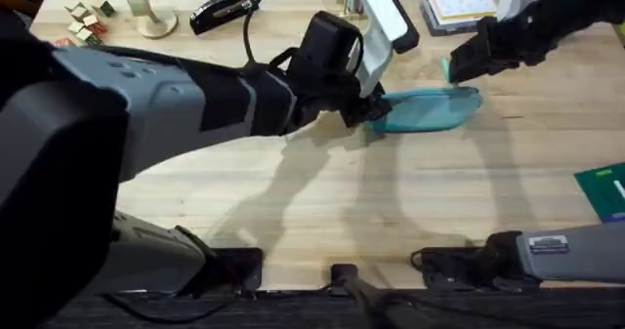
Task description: Unzip the bag, pick up the pens from the table one at a time and place them inside, then zip the bag closed.
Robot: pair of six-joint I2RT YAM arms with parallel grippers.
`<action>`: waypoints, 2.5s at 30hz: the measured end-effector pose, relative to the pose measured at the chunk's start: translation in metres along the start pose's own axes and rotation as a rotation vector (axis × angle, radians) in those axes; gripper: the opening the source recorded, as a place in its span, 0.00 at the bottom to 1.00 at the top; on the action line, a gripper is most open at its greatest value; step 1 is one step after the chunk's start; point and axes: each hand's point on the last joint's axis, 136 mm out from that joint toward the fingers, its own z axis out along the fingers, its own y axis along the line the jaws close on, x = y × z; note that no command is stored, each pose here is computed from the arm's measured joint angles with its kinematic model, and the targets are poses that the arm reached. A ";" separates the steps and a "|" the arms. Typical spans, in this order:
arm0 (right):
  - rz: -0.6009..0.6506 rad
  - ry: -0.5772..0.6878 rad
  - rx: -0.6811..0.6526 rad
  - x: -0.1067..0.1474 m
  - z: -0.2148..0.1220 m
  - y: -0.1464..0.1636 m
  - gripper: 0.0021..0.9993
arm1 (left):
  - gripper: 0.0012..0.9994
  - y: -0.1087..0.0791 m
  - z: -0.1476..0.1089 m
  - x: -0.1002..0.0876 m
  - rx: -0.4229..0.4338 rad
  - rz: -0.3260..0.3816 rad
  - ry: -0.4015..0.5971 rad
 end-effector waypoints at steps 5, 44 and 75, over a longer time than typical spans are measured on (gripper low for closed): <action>-0.036 0.003 -0.068 0.000 0.002 0.023 0.03 | 0.04 0.000 0.000 0.000 0.000 0.000 0.000; -0.245 -0.006 -0.115 0.000 0.021 0.119 0.91 | 0.04 0.005 -0.002 0.003 -0.011 -0.013 0.008; -0.480 -0.104 0.087 0.039 -0.070 0.091 1.00 | 0.21 0.003 -0.001 0.001 -0.006 -0.003 0.001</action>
